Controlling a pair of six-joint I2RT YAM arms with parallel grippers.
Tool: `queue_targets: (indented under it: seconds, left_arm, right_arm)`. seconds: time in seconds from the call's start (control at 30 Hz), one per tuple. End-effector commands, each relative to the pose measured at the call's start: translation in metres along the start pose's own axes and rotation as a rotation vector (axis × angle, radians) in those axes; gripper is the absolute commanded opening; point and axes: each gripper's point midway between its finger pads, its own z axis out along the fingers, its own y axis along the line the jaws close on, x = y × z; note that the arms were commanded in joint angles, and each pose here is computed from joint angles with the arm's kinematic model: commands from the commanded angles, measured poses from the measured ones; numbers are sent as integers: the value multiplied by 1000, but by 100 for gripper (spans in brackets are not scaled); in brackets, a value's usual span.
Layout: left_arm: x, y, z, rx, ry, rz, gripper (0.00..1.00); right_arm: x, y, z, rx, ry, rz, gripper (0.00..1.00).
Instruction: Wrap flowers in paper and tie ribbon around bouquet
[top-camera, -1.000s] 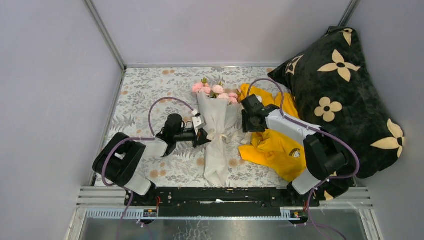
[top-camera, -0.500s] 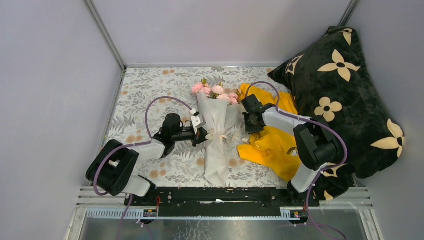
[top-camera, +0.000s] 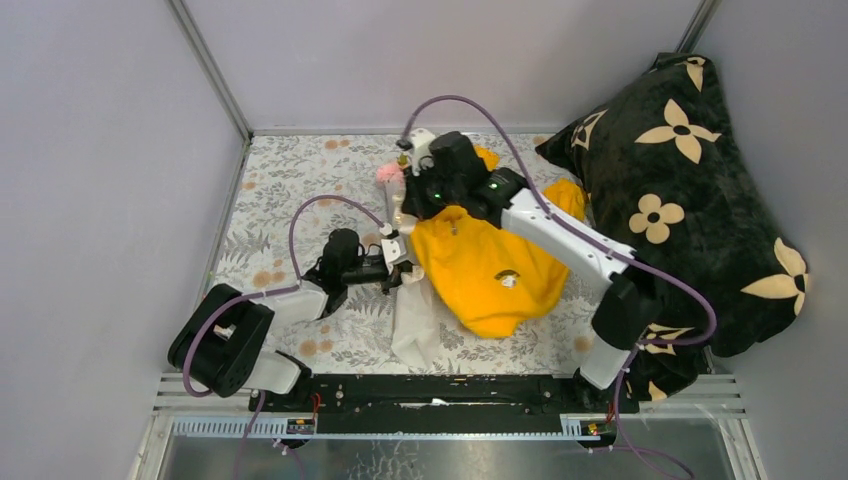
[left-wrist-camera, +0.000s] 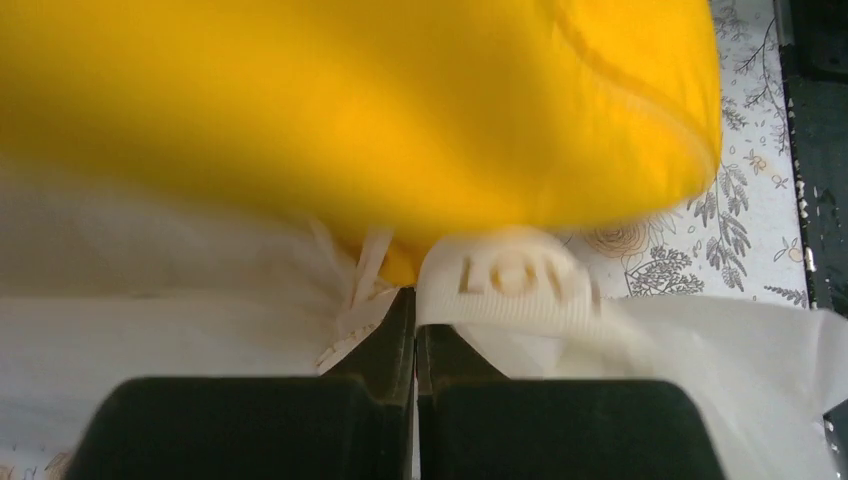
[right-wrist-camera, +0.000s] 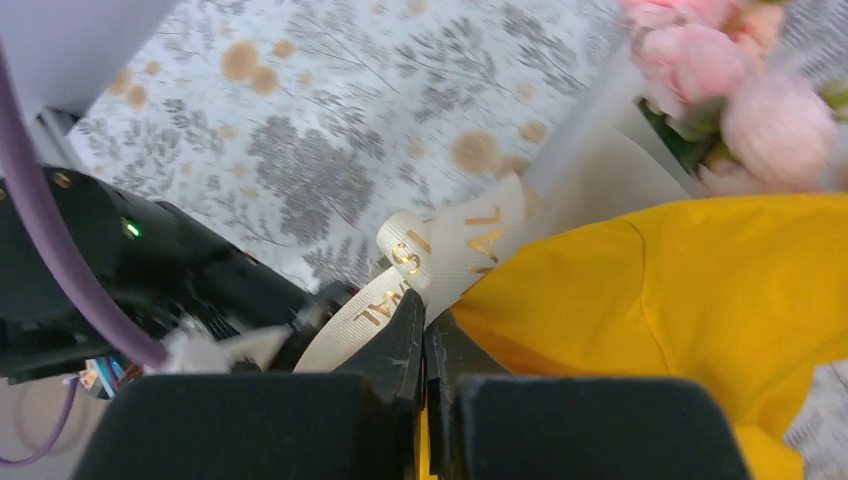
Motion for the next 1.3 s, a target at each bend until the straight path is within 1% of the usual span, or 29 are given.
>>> queue_targets:
  seconds: [0.0, 0.1, 0.23, 0.27, 0.3, 0.33, 0.37, 0.4, 0.43, 0.5, 0.6, 0.63, 0.67, 0.73, 0.77, 0.8, 0.87, 0.97, 1.0, 1.1, 1.13, 1.2, 1.27]
  left_arm:
    - [0, 0, -6, -9, -5, 74, 0]
    - [2, 0, -8, -14, 4, 73, 0]
    - [6, -2, -8, -13, 7, 70, 0]
    - [6, -1, -9, -16, 7, 71, 0]
    - [6, -1, -9, -18, 6, 71, 0]
    - [6, 0, -10, -19, 6, 69, 0]
    - [7, 0, -10, -21, 7, 66, 0]
    - [7, 0, -10, -22, 8, 61, 0]
    - [8, 0, -11, -23, 10, 55, 0]
    - [10, -1, -12, -20, 11, 43, 0]
    - [10, 1, -13, -25, 7, 32, 0]
    - [9, 3, -13, -34, 6, 23, 0]
    - [8, 6, -14, -41, 3, 16, 0]
    - [6, 9, -15, -53, -4, 9, 0]
    - [6, 10, -16, -57, -4, 5, 0]
    - [6, 10, -16, -59, -3, 1, 0]
    - [7, 11, -16, -66, -1, -12, 0]
    - [6, 10, -17, -68, -5, -12, 0]
    - [6, 10, -18, -69, -6, -12, 0]
    - [6, 9, -18, -66, -7, -13, 0]
    - [6, 9, -18, -64, -8, -12, 0]
    - [5, 9, -18, -65, -10, -11, 0]
    - [4, 9, -18, -64, -10, -13, 0]
  right_arm:
    - [-1, 29, 39, -112, 57, -52, 0]
    - [11, 6, 45, 4, 84, -57, 0]
    - [25, -7, 43, 66, 120, -59, 0]
    - [28, -9, 40, 76, 124, -56, 4]
    - [31, -11, 37, 78, 128, -51, 19]
    - [33, -12, 34, 78, 126, -49, 51]
    - [37, -12, 29, 77, 134, -56, 76]
    - [39, -13, 23, 81, 145, -63, 89]
    - [39, -13, 13, 88, 150, -70, 98]
    - [34, -8, -10, 82, 133, -75, 100]
    - [23, 14, -51, -7, 25, -80, 100]
    - [25, 24, -60, -63, -11, -84, 100]
    - [42, 32, -63, -122, -13, -83, 100]
    - [66, 46, -60, -227, -2, -53, 99]
    - [77, 51, -53, -270, 26, -16, 92]
    - [86, 59, -45, -325, 66, 16, 79]
    - [101, 67, -28, -397, 140, 57, 47]
    - [120, 61, -3, -392, 169, 97, 5]
    - [124, 57, 5, -380, 161, 115, 0]
    - [128, 36, 27, -298, 157, 158, 0]
    - [126, 23, 33, -254, 149, 173, 0]
    - [118, -5, 43, -168, 89, 235, 0]
    - [122, -37, 50, -69, 54, 311, 0]
